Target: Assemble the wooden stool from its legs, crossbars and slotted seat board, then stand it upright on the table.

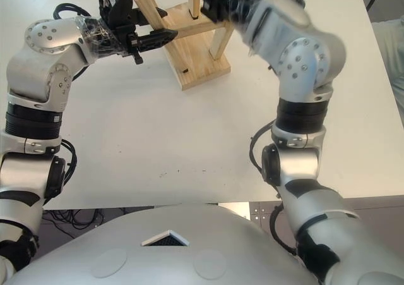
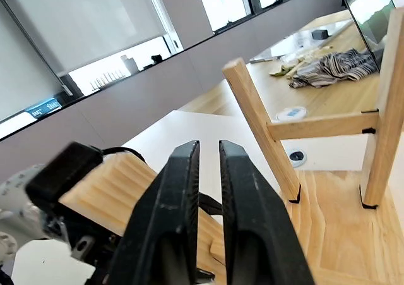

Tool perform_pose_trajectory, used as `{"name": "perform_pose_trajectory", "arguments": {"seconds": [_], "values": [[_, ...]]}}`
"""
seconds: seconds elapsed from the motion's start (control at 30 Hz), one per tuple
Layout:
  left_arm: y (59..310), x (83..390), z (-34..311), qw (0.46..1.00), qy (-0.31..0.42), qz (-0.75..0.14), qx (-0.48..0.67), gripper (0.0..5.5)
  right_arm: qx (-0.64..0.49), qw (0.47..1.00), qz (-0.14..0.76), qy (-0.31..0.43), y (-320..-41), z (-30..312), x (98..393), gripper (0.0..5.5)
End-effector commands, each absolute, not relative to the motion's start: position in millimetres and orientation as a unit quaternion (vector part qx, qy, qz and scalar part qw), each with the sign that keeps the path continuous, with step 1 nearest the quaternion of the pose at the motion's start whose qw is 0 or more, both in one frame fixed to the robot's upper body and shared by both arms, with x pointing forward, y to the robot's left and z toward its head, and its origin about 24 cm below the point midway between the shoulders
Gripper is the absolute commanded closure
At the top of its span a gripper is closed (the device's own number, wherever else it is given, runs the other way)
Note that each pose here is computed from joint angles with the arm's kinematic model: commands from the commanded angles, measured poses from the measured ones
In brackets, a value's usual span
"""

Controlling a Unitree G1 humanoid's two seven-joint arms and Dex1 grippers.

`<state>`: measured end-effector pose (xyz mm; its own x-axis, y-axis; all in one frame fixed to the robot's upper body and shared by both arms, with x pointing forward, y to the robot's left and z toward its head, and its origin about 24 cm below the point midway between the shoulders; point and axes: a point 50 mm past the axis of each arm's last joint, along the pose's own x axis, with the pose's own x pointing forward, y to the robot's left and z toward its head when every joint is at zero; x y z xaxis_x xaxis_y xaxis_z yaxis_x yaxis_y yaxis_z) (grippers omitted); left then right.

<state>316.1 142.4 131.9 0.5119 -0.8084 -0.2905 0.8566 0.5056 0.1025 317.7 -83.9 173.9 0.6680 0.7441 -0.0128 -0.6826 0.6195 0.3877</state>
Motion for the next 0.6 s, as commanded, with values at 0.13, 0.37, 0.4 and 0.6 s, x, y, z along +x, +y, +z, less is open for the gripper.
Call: {"name": "perform_pose_trajectory", "arguments": {"seconds": [0.13, 0.37, 0.4, 0.6], "values": [[164.4, 301.1, 69.0, 0.851, 0.266, -0.437, 0.122, 3.47, 0.107, 0.891, 0.416, 0.149, -81.2, 146.8, 306.1, 5.45], [163.8, 300.9, 69.7, 0.851, 0.265, -0.438, 0.121, 3.47, 0.061, 0.885, 0.414, 0.206, -82.6, 113.6, 296.7, 5.45], [163.7, 300.8, 69.7, 0.85, 0.265, -0.438, 0.121, 3.47, 0.061, 0.885, 0.413, 0.204, -82.9, 113.9, 297.0, 5.45], [164.9, 300.2, 69.4, 0.849, 0.266, -0.439, 0.122, 3.47, 0.102, 0.884, 0.43, 0.15, -93.9, 152.5, 305.1, 5.45]]}}
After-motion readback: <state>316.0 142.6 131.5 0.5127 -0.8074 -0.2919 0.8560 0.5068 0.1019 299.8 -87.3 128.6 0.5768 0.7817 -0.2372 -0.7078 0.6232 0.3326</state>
